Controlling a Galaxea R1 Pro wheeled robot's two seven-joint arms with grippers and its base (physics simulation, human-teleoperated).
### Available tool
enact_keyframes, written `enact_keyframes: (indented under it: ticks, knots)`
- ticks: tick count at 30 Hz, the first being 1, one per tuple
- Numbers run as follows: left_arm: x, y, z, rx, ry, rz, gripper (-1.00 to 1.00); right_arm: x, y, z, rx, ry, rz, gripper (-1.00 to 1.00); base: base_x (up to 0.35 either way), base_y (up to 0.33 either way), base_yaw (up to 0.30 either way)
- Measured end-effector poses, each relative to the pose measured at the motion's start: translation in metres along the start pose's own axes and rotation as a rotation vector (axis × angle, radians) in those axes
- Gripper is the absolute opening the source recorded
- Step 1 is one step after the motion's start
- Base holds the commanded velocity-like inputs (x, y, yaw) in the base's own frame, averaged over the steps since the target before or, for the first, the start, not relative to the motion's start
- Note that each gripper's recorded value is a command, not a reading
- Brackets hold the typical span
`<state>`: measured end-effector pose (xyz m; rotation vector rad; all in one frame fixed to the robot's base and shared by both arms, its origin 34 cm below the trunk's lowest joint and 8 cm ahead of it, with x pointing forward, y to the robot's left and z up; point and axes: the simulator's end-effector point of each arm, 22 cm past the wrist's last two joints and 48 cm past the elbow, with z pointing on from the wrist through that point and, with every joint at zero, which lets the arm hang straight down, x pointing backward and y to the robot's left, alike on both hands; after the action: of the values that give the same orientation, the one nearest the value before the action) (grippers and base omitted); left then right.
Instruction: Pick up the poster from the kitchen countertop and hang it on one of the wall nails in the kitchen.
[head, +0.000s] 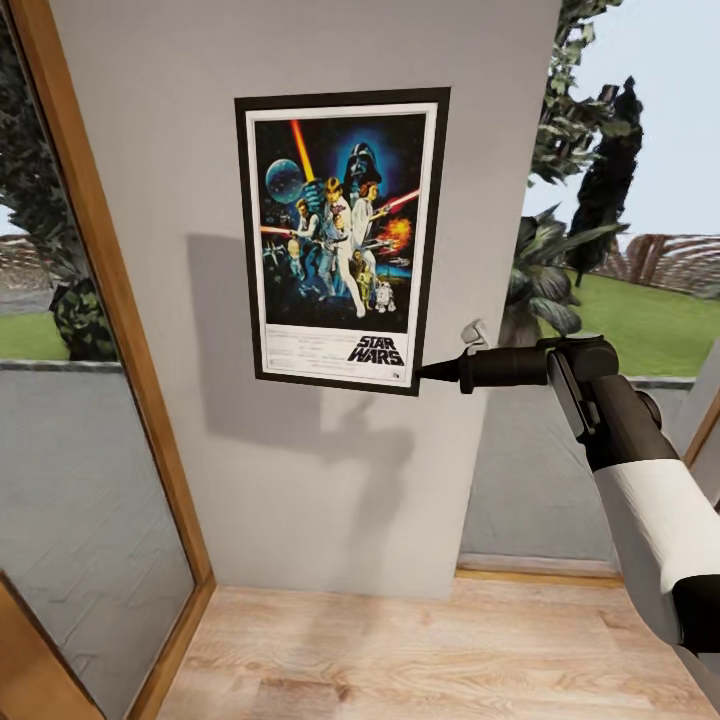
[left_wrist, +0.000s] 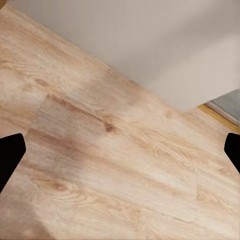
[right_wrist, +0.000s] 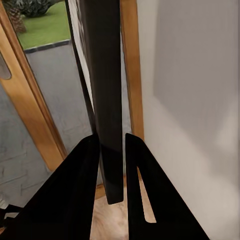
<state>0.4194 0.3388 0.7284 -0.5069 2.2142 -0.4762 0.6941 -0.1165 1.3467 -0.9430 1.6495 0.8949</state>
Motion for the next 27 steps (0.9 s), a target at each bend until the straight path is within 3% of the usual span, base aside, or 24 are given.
enact_keyframes:
  ticks: [19,27]
  knots:
    - [-0.0006,0.0009,-0.0003,-0.001,0.0,0.001,1.0,0.0,0.0,0.0,0.0,0.0,0.0,-1.0,0.094,0.044,0.0]
    - [-0.0007,0.0008,-0.0004,-0.001,-0.001,0.001,1.0,-0.0001,0.0002,-0.0001,0.0,0.0,0.0,-1.0,0.088,0.149,0.0]
